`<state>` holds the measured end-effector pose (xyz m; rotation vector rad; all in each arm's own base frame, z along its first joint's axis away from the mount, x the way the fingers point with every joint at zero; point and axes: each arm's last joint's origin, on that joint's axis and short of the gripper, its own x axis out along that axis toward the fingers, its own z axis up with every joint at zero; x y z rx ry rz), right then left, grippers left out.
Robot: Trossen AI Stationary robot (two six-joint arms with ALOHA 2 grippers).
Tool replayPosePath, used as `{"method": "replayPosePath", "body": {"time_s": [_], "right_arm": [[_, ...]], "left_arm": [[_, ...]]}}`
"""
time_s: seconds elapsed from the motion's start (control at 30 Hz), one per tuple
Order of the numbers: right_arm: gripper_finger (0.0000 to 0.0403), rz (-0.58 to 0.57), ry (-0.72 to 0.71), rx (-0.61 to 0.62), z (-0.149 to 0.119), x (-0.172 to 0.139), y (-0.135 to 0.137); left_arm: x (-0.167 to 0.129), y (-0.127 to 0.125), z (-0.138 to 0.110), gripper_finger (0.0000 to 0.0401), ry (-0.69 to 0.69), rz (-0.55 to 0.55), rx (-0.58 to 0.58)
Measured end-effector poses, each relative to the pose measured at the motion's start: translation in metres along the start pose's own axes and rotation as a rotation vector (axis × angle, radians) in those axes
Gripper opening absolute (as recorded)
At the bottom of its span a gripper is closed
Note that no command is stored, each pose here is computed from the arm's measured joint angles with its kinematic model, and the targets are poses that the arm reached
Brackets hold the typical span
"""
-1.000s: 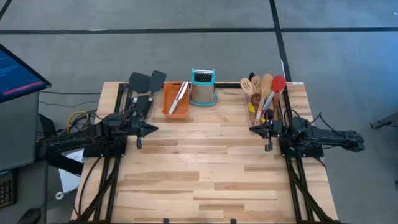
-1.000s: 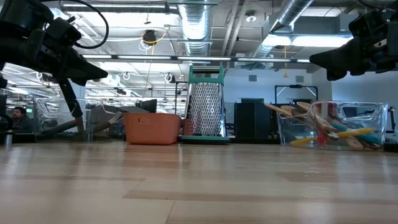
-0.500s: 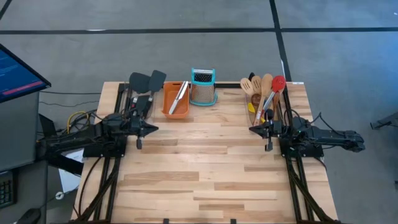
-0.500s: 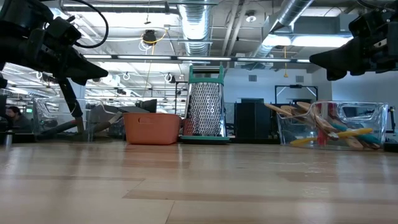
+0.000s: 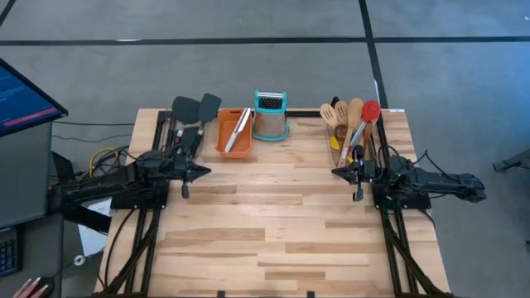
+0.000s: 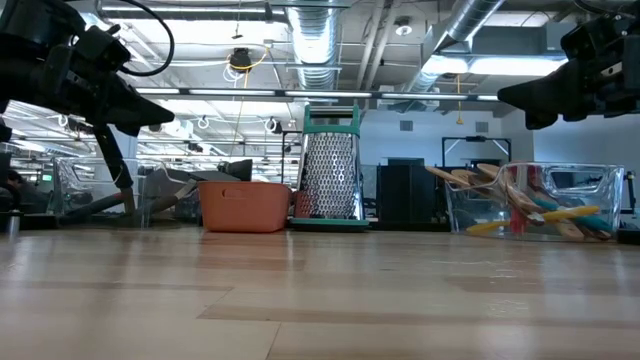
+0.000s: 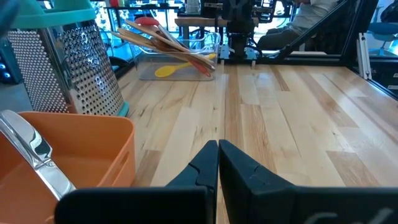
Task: Pick & Place Kitchen Items
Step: Return to Home Position
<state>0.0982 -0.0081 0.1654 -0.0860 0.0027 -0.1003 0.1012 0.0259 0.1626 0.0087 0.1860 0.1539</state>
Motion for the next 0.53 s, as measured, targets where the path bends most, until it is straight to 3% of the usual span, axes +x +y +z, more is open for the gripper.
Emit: {"method": "replayPosePath", "body": {"time_s": [0.53], "right_arm": [[0.0000,0.000,0.001,0.000,-0.0001,0.0000,0.0000]], "left_arm": [[0.0000,0.0001,0.0015,0.0002,-0.015,0.001,0.002]]}}
